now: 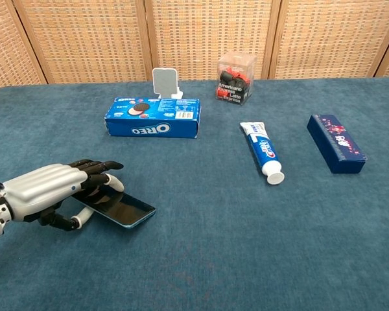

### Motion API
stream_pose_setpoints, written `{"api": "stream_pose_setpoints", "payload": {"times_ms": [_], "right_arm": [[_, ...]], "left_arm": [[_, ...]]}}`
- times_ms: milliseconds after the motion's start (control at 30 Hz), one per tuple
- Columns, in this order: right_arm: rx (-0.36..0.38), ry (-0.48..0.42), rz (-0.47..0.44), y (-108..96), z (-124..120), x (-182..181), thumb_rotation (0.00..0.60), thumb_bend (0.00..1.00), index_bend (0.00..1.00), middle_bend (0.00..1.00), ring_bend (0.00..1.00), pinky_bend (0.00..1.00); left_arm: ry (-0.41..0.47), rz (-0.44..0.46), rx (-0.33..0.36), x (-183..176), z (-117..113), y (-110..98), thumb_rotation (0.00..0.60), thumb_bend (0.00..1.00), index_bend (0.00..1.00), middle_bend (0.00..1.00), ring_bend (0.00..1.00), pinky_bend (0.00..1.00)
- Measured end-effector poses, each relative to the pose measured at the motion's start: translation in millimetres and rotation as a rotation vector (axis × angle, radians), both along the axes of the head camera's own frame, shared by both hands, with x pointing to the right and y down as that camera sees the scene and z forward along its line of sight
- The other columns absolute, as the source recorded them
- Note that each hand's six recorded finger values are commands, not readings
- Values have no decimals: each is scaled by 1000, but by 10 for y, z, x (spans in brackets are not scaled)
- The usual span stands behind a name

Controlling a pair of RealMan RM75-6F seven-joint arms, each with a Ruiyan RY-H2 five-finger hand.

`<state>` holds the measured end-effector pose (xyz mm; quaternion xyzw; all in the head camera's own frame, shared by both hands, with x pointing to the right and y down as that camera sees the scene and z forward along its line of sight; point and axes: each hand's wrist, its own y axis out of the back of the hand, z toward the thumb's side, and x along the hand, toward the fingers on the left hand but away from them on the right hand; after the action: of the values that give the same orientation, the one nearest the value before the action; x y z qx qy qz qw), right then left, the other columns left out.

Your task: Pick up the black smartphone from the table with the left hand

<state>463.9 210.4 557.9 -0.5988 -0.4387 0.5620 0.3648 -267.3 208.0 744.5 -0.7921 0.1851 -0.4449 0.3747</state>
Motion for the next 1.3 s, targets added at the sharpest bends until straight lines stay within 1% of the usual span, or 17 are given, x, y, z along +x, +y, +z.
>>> {"api": "stream_pose_setpoints", "payload": {"times_ms": [67, 167, 400, 467, 500, 600, 667, 733, 767, 933, 1033, 1233, 1300], "right_arm": [[1, -1, -1, 1, -2, -3, 600, 0, 0, 0, 0, 0], [-2, -1, -5, 5, 3, -13, 600, 0, 0, 0, 0, 0], [-7, 2, -9, 9, 18, -27, 600, 0, 0, 0, 0, 0], [-8, 3, -10, 10, 22, -28, 600, 0, 0, 0, 0, 0], [-9, 3, -10, 11, 25, -29, 600, 0, 0, 0, 0, 0], [-14, 5, -8, 12, 36, -23, 600, 0, 0, 0, 0, 0], [-20, 7, -6, 10, 53, -18, 600, 0, 0, 0, 0, 0], [-23, 8, -7, 10, 63, -20, 600, 0, 0, 0, 0, 0], [-24, 8, -8, 10, 67, -23, 600, 0, 0, 0, 0, 0], [-29, 10, -9, 15, 77, -27, 600, 0, 0, 0, 0, 0], [-30, 10, -6, 14, 81, -18, 600, 0, 0, 0, 0, 0], [-36, 10, -9, 13, 98, -27, 600, 0, 0, 0, 0, 0], [-37, 10, -11, 15, 98, -32, 600, 0, 0, 0, 0, 0]], "left_arm": [[3, -6, 6, -3, -10, -23, 600, 623, 324, 0, 0, 0], [3, -12, 9, 4, -18, -73, 600, 617, 338, 0, 0, 0], [-15, 9, -10, 117, -21, -234, 600, 618, 348, 0, 0, 0], [-27, 23, -21, 152, -14, -279, 600, 618, 337, 0, 0, 0], [-34, 29, -27, 169, -9, -301, 600, 617, 324, 0, 0, 0], [-62, 55, -37, 243, -7, -406, 600, 601, 216, 0, 0, 0], [-82, 75, -19, 316, -30, -521, 600, 593, 108, 0, 0, 0], [-104, 88, -4, 384, -48, -622, 600, 590, 29, 0, 0, 0], [-112, 89, -1, 411, -54, -661, 600, 588, 5, 0, 0, 0], [-133, 82, 19, 571, -102, -879, 600, 588, 0, 0, 0, 0], [-136, 81, 29, 653, -147, -972, 600, 589, 0, 0, 0, 0], [-133, 76, 58, 799, -281, -1106, 600, 584, 0, 0, 0, 0], [-120, 65, 62, 842, -330, -1132, 600, 555, 0, 0, 0, 0]]}}
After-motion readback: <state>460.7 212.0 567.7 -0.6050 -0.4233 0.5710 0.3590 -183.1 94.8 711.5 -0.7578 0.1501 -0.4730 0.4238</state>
